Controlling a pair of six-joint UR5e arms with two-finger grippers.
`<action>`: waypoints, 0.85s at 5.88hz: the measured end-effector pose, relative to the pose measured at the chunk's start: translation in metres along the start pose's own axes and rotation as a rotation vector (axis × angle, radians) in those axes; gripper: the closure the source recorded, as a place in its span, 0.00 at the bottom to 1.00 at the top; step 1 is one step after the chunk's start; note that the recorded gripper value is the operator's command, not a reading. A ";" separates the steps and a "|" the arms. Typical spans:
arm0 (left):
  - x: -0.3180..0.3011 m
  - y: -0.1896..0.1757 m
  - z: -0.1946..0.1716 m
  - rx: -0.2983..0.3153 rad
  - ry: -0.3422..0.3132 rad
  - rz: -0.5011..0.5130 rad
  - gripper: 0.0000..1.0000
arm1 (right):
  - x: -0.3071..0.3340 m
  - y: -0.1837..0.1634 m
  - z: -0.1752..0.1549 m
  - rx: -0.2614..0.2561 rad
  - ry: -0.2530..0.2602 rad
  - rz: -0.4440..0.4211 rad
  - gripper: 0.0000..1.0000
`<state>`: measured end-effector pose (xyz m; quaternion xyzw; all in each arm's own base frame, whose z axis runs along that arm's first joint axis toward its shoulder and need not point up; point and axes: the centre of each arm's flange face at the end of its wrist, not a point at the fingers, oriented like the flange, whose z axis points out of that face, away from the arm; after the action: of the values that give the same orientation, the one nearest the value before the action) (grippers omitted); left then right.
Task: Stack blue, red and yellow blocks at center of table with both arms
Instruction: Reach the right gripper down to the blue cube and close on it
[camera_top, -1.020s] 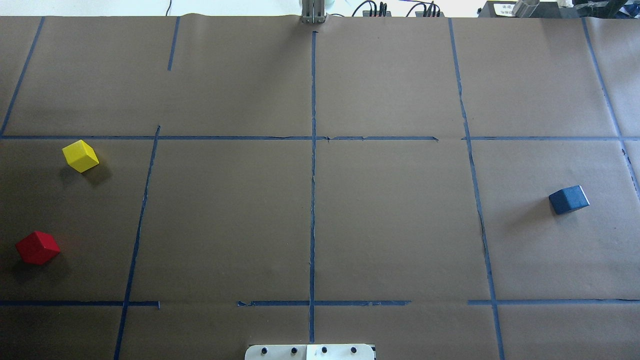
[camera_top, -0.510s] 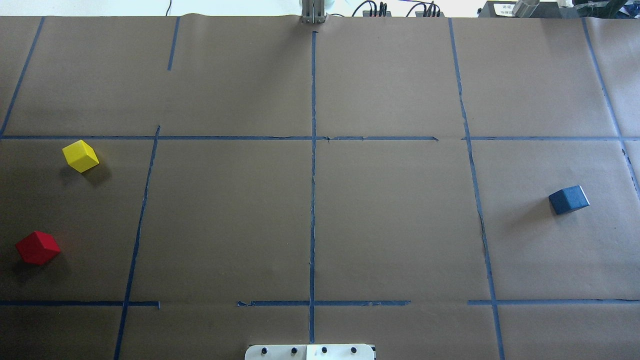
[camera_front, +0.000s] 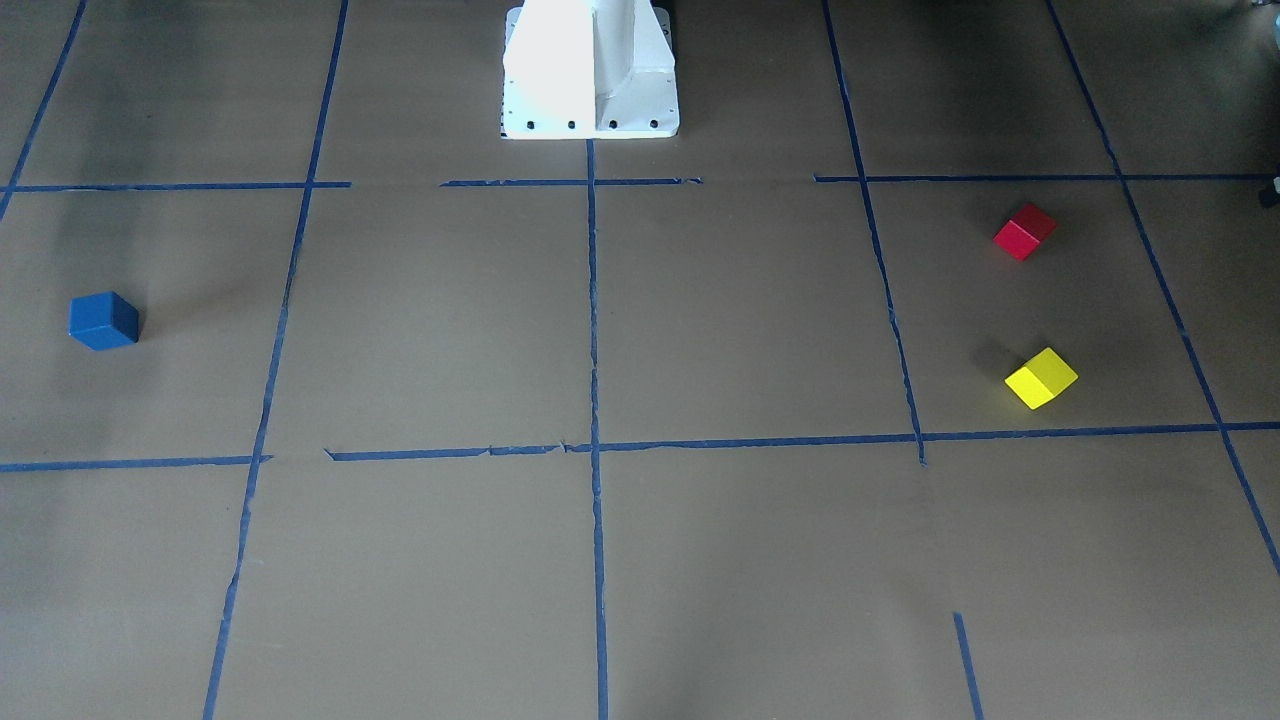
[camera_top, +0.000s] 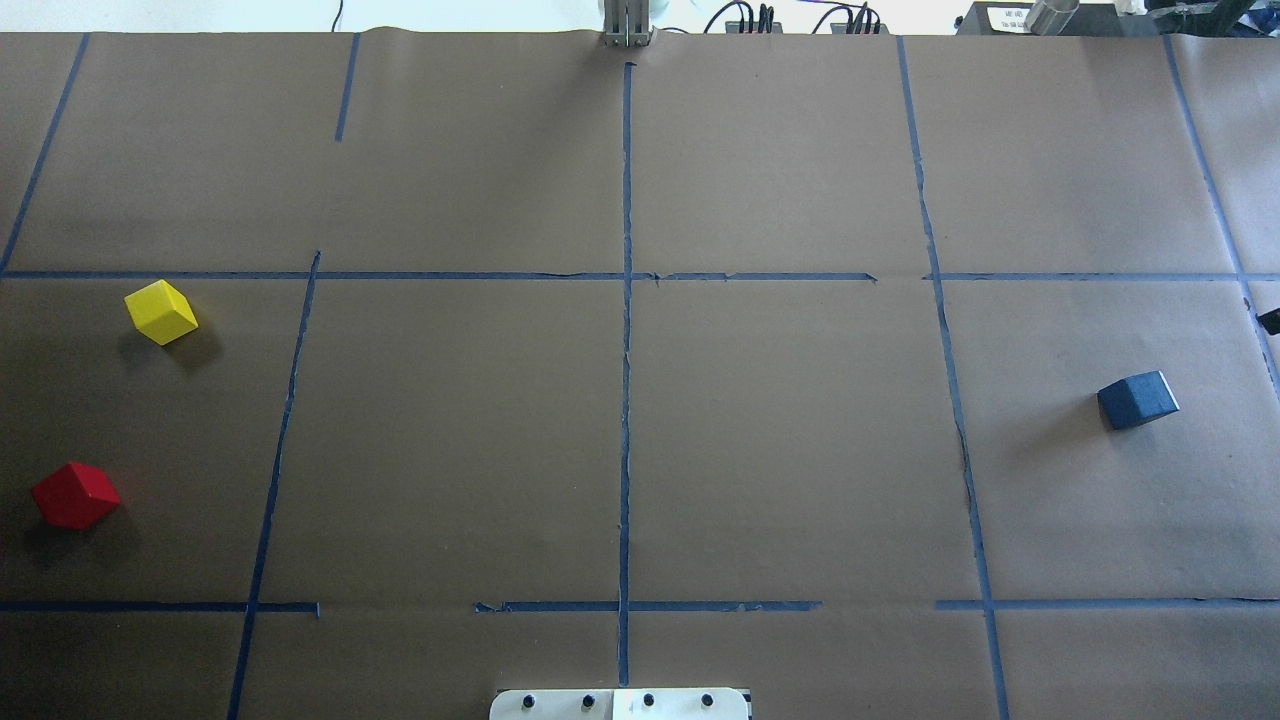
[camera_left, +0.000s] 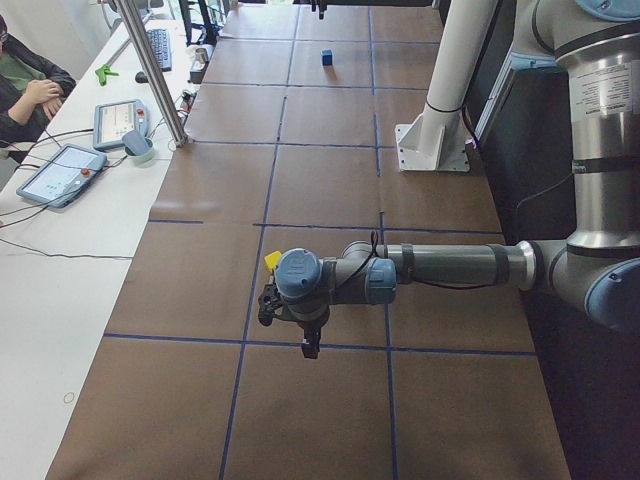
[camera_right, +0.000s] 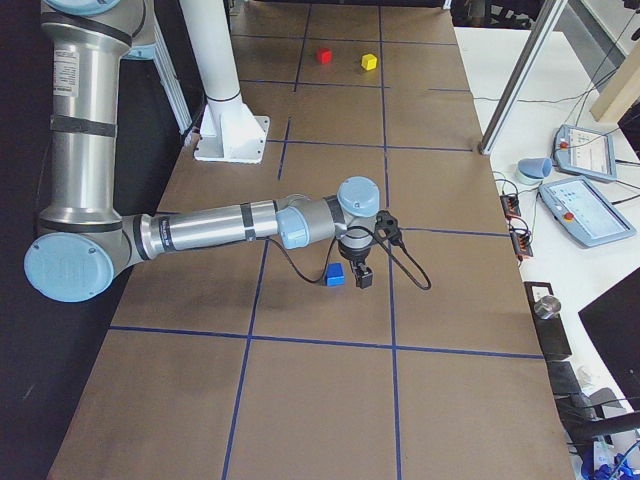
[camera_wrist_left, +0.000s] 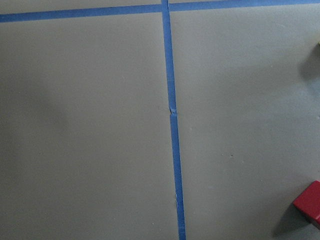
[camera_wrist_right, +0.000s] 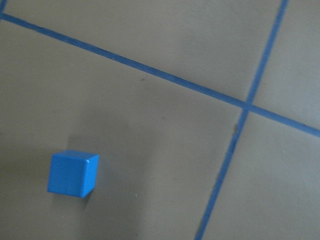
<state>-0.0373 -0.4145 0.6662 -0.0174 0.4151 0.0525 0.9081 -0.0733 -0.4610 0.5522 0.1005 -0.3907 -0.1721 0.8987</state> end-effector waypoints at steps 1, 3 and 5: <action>0.000 0.000 0.000 0.000 0.001 0.000 0.00 | -0.028 -0.001 0.031 0.023 0.010 0.086 0.00; 0.000 -0.001 0.000 0.002 0.001 0.001 0.00 | -0.044 0.013 0.080 0.063 0.000 0.155 0.00; 0.001 -0.001 -0.001 0.003 0.001 0.002 0.00 | -0.053 0.019 0.107 0.048 0.019 0.153 0.00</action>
<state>-0.0372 -0.4154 0.6653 -0.0158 0.4158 0.0527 0.9078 -0.1813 -0.4280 0.5953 0.0938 -0.3927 -0.0926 0.9102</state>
